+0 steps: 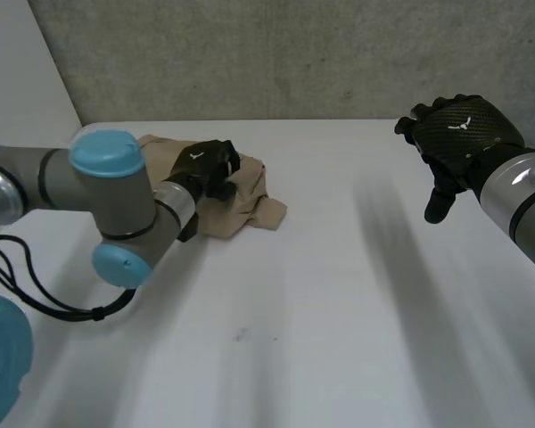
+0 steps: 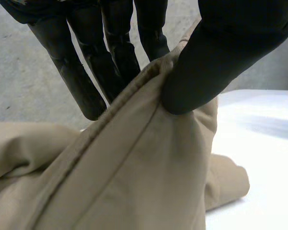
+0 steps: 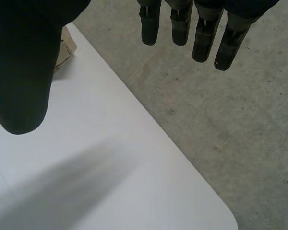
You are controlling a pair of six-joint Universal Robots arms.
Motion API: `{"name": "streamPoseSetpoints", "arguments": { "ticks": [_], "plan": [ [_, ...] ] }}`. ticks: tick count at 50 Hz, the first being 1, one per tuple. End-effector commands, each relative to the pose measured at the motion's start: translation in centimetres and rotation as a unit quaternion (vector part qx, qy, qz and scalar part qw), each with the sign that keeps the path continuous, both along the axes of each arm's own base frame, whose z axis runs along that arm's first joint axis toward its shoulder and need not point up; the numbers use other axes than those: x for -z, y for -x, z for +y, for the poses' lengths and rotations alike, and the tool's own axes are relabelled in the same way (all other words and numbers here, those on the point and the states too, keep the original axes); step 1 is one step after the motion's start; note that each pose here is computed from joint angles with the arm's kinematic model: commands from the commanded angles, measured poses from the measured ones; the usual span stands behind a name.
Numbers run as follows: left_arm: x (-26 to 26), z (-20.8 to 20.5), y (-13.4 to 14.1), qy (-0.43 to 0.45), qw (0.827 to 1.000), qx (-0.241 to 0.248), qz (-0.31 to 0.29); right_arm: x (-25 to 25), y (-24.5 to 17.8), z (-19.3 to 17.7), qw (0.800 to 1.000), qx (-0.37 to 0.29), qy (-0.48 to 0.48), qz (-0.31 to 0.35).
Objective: Fold the shorts.
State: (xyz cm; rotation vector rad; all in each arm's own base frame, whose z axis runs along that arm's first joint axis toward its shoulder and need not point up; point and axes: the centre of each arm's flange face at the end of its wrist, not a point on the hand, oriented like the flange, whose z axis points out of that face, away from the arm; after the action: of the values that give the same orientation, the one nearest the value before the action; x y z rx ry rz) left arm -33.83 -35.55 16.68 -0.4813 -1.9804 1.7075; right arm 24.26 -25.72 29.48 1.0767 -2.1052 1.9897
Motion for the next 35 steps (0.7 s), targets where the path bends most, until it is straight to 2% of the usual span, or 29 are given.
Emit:
{"name": "streamPoseSetpoints", "arguments": {
  "ticks": [1,6,11,15,17,21,24,30,35],
  "plan": [
    [-2.6,4.0,2.2,0.007,0.999,0.04,0.013,-0.7,0.3,-0.2,1.0,0.005,0.011,-0.005],
    [-6.8,10.5,2.7,0.006,0.996,0.091,0.023,-1.4,0.4,-0.3,1.0,0.013,0.021,-0.01],
    [-6.2,17.9,4.1,-0.021,0.982,0.186,0.01,-2.4,0.9,-0.2,0.999,0.032,0.038,-0.014],
    [-4.3,20.6,4.8,-0.048,0.972,0.228,-0.01,-2.7,1.3,-0.1,0.998,0.041,0.042,-0.014],
    [-3.6,20.7,4.8,-0.056,0.971,0.23,-0.018,-2.7,1.3,0.1,0.998,0.04,0.041,-0.013],
    [-3.3,20.3,4.6,-0.062,0.973,0.222,-0.029,-2.6,1.3,0.5,0.999,0.035,0.038,-0.011],
    [-3.8,18.5,3.5,-0.066,0.98,0.188,-0.029,-2.4,1.3,0.8,0.999,0.03,0.033,-0.008],
    [-6.4,15.2,-1.2,-0.069,0.992,0.104,-0.017,-1.1,1.2,1.7,1.0,0.006,0.011,0.016],
    [-6.1,14.5,-3.6,-0.081,0.994,0.066,-0.023,1.0,1.0,3.1,0.998,-0.028,-0.038,0.031]
  ]
}}
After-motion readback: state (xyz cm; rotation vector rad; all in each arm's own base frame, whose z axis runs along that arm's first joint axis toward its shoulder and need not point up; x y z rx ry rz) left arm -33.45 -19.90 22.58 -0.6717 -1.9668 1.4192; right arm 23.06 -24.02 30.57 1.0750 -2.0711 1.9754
